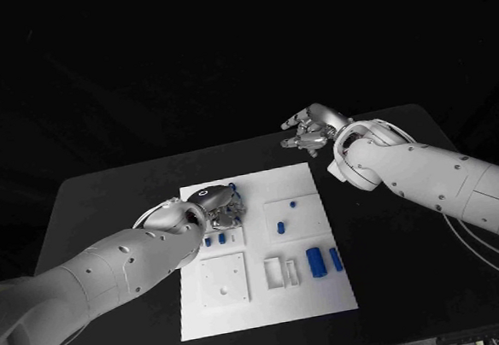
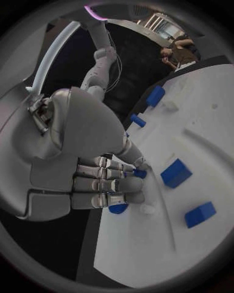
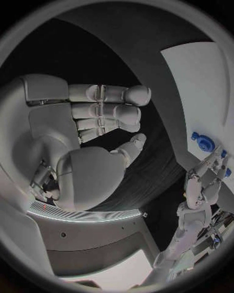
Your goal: Assemble the parts on the task board
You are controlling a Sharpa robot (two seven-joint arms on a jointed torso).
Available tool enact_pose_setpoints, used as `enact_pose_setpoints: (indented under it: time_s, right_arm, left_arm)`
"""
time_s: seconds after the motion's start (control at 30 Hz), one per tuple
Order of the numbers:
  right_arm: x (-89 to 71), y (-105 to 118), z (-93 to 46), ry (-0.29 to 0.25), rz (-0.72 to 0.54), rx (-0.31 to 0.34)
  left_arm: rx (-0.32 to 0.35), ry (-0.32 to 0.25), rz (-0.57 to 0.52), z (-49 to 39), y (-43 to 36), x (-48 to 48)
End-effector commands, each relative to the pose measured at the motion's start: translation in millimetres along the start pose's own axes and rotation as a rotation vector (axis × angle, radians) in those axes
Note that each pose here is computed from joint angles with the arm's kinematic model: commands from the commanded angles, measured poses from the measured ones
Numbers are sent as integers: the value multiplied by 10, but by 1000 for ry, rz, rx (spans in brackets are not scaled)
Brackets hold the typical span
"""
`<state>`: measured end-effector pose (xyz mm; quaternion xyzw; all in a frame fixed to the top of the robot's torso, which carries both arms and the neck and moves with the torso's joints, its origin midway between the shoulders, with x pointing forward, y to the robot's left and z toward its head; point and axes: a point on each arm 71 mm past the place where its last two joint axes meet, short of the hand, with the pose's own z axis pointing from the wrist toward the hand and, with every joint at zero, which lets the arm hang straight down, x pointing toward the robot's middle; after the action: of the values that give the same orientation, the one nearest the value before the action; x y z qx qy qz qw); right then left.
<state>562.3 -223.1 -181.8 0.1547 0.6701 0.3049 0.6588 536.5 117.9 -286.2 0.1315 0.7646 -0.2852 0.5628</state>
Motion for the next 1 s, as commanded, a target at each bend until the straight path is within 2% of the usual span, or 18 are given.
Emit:
enact_pose_setpoints:
  time_s: [0.03, 0.37, 0.63, 1.0]
  right_arm:
    - [13, 17, 1, 9, 2, -11]
    - [13, 16, 2, 10, 2, -10]
    - [9, 8, 2, 8, 1, -9]
    - [7, 2, 2, 7, 1, -8]
  left_arm:
    - [10, 77, -10, -17, -21, 142]
    - [1, 86, -5, -23, -6, 151]
    - [-20, 64, 1, -33, 54, 127]
    - [-21, 39, 2, -50, 71, 109]
